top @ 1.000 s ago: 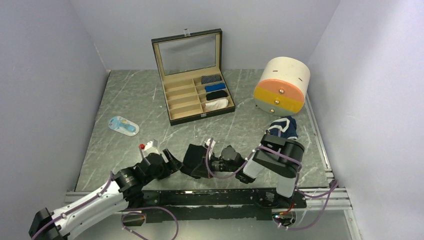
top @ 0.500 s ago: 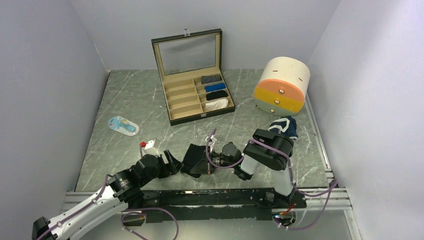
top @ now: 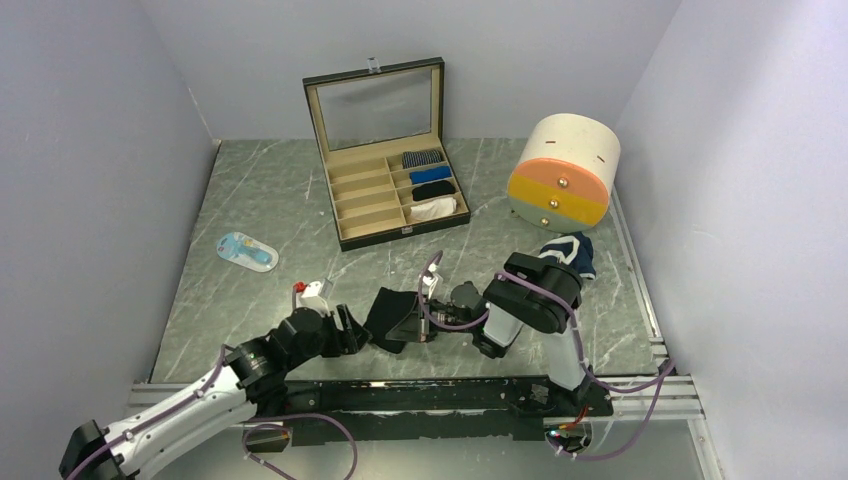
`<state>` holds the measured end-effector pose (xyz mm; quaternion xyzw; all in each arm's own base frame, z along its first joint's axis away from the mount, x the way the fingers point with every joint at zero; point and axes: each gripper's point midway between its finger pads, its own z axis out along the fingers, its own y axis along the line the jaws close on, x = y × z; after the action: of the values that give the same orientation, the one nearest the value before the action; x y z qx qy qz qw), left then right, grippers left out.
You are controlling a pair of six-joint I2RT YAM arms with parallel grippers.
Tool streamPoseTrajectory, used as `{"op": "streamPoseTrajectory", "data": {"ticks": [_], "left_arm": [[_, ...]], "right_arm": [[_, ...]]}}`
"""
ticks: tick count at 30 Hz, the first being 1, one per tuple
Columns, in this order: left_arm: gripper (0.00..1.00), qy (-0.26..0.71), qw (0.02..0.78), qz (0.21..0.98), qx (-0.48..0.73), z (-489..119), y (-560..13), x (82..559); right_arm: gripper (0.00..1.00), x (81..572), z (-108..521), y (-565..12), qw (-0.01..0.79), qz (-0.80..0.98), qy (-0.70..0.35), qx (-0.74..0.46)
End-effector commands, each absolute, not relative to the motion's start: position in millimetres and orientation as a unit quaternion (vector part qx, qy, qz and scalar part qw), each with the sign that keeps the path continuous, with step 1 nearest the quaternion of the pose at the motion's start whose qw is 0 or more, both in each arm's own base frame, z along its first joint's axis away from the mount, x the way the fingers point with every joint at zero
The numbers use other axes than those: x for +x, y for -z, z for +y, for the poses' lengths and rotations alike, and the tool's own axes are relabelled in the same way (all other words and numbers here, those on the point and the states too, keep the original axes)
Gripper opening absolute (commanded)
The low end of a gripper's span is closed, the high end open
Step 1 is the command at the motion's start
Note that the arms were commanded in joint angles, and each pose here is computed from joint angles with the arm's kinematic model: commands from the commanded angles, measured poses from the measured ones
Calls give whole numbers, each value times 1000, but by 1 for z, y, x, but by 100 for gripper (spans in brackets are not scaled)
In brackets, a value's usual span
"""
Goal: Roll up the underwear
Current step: Roll the underwear to the center of the board.
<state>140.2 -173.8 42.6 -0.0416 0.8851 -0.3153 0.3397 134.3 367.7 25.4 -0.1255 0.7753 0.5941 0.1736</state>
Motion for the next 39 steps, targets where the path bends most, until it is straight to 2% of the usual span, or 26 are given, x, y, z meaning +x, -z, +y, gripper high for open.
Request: {"op": "streamPoseTrajectory", "data": {"ticks": [1,11,15,19,25,28,35,39], "left_arm": [[74,325,361,874,-31,-182,-48,151],[75,298,345,886,-83,-180,-20,160],[70,264,318,904,-107,-169,5,153],[64,220,279,927,-118,-155,31,139],[57,214,258,938,-90,-162,36,136],[54,207,250,943,-81,-162,40,134],[53,192,237,950,-72,-162,45,134],[52,185,231,953,-73,-163,46,134]], "right_arm": [[1,121,331,42,119,855,-496,-92],[6,126,329,45,124,862,-481,-97],[10,128,330,39,133,856,-490,-99],[20,131,335,23,155,842,-503,-122],[35,143,336,6,191,840,-482,-158],[46,147,334,-1,204,844,-465,-173],[52,163,329,-39,280,831,-418,-239],[53,175,327,-72,383,800,-337,-316]]}}
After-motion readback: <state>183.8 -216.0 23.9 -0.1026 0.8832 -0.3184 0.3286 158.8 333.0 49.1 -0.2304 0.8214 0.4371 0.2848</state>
